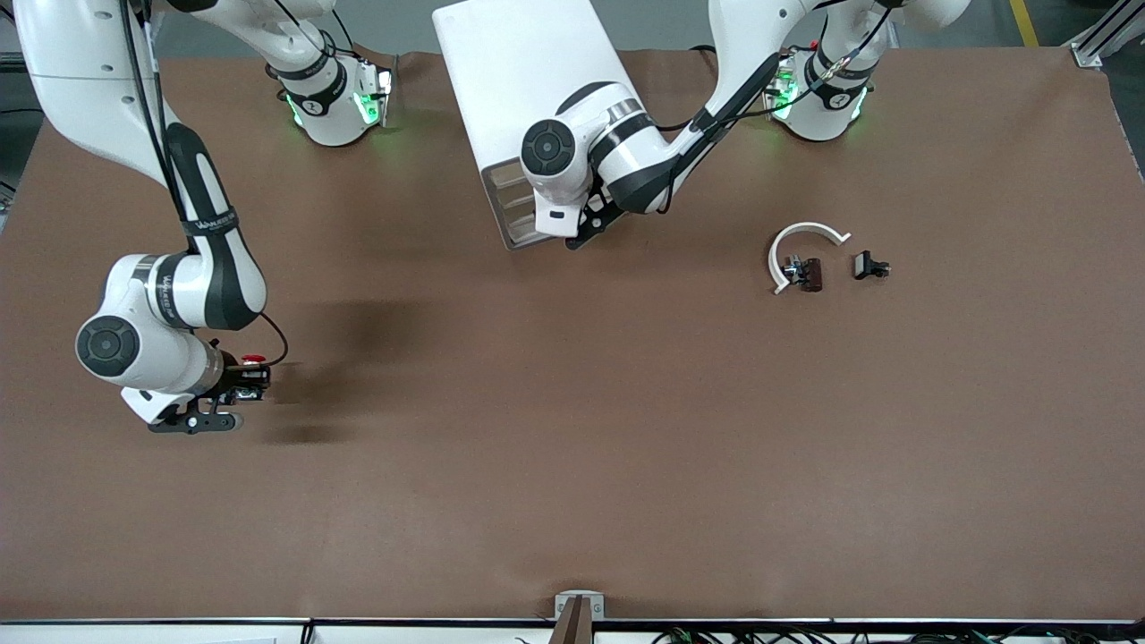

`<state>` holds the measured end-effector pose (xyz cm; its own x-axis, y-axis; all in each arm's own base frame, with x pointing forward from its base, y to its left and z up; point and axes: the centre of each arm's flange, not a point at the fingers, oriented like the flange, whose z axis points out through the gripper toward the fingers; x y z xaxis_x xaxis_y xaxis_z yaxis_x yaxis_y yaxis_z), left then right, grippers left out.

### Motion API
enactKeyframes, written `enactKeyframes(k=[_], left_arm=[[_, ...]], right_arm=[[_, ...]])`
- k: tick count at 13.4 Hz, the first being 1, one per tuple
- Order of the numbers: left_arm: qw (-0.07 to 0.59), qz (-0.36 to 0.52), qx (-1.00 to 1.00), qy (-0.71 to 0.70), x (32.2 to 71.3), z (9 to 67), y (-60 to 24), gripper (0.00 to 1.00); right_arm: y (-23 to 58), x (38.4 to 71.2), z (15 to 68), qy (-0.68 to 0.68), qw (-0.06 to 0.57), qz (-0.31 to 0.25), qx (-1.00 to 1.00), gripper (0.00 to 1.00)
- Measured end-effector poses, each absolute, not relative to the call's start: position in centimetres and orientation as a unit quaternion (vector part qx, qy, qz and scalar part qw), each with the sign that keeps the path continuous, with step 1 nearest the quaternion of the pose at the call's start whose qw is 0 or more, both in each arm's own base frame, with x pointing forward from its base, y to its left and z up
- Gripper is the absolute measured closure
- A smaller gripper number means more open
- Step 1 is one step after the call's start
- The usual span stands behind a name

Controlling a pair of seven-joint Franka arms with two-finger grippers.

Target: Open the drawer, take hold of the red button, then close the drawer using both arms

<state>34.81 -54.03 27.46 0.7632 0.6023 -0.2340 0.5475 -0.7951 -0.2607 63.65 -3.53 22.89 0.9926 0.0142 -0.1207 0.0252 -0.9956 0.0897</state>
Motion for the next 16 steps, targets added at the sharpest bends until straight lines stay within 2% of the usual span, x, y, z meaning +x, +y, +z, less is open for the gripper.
enactKeyframes(k=[3, 6, 8, 11, 13, 14, 16], left_arm=[[0.074, 0.147, -0.926, -0.338, 38.7, 28.4, -52.3, 0.0], [0.047, 0.119, -0.911, -0.391, 47.0, 31.1, -47.2, 0.0], [0.057, 0.09, -0.904, -0.414, 51.7, 33.3, -42.8, 0.0], [0.082, 0.037, -0.895, -0.437, 55.9, 37.1, -37.2, 0.0], [0.07, 0.017, -0.889, -0.453, 58.7, 40.3, -32.4, 0.0], [0.062, 0.01, -0.89, -0.451, 60.1, 42.0, -29.5, 0.0], [0.051, -0.003, -0.892, -0.449, 62.0, 44.8, -24.0, 0.0]], right_arm=[[-3.3, 63.4, 20.8, 0.003, 0.036, -0.051, 0.998, 0.57], [-3.3, 63.2, 19.3, 0.004, 0.037, -0.044, 0.998, 0.57], [-3.3, 63.1, 19.0, 0.004, 0.037, -0.045, 0.998, 0.57], [-3.3, 63.1, 18.9, 0.003, 0.036, -0.046, 0.998, 0.57], [-3.3, 63.1, 18.9, 0.002, 0.036, -0.046, 0.998, 0.54], [-3.3, 63.1, 18.9, 0.002, 0.036, -0.046, 0.998, 0.48], [-3.2, 63.1, 19.1, 0.002, 0.036, -0.046, 0.998, 0.29]])
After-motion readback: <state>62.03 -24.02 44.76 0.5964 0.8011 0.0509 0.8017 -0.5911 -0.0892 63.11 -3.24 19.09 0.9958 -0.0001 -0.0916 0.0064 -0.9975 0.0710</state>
